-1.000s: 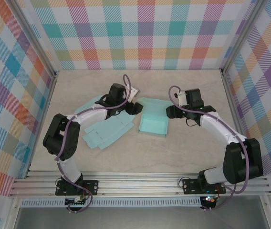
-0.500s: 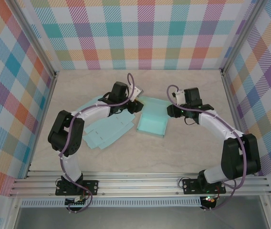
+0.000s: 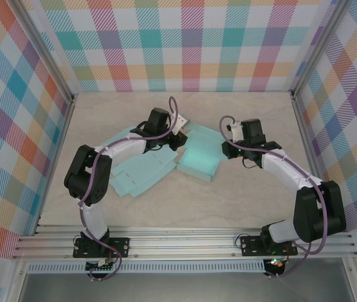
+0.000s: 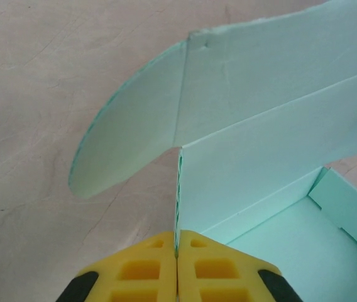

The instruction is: Fold the paper box

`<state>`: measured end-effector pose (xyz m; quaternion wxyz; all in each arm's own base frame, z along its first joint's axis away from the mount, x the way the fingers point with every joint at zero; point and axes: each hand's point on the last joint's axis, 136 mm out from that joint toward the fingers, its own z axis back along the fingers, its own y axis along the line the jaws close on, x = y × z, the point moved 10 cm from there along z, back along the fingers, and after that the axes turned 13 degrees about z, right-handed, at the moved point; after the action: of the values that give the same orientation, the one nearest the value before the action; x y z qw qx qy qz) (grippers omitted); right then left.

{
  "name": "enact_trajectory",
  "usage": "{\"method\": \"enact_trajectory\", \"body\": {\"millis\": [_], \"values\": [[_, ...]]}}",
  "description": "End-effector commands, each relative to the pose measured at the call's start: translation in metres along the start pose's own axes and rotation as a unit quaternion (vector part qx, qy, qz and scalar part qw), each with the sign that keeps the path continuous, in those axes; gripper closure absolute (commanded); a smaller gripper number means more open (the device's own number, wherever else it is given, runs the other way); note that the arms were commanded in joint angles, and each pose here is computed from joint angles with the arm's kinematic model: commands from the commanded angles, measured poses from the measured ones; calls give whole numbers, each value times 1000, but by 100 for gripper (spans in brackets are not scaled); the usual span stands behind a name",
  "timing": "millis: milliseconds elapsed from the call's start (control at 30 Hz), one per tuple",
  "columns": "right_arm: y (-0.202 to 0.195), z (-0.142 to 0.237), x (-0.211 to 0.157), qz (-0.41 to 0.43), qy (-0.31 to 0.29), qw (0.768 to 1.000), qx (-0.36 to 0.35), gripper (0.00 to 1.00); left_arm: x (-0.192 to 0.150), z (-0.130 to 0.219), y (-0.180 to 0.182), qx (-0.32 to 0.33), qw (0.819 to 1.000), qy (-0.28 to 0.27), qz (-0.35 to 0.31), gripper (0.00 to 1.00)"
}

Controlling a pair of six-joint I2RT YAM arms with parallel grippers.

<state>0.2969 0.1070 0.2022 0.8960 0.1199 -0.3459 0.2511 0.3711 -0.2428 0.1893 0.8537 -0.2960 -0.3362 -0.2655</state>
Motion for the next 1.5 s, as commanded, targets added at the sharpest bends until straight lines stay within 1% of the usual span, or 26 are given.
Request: {"method": "enact_trajectory", "body": {"millis": [0,33,167,267,333,467,533,733,933,1067,1267,1467], "values": [[4,2,1,-2,-7,1000,-24,84,-1,3,-6,1,1000,-9,-3,98],[5,1,1,-1,-6,1000,-29,86,-1,3,-7,4,1000,-11,-3,100],[10,4,10,8,-10,998,-62,92,0,2,-13,15,1000,-27,5,100],[11,8,19,10,-19,996,-92,94,5,0,-20,24,998,-47,15,100],[12,9,24,7,-24,994,-111,94,9,-3,-28,38,997,-62,15,100],[9,10,30,-15,-36,989,-143,99,13,-12,-49,85,993,-85,2,100],[7,9,30,-26,-43,987,-154,100,15,-16,-57,106,989,-99,4,100],[7,7,33,-49,-75,983,-158,100,21,-24,-65,113,982,-137,71,100],[13,6,28,-67,-104,980,-158,100,14,-22,-63,120,964,-182,153,100],[18,6,25,-71,-114,977,-168,100,9,-17,-64,123,955,-200,181,100],[21,6,21,-88,-134,969,-190,99,-3,-18,-65,140,945,-209,209,100],[19,3,26,-113,-157,960,-203,100,-9,-16,-60,152,928,-232,249,100]]}}
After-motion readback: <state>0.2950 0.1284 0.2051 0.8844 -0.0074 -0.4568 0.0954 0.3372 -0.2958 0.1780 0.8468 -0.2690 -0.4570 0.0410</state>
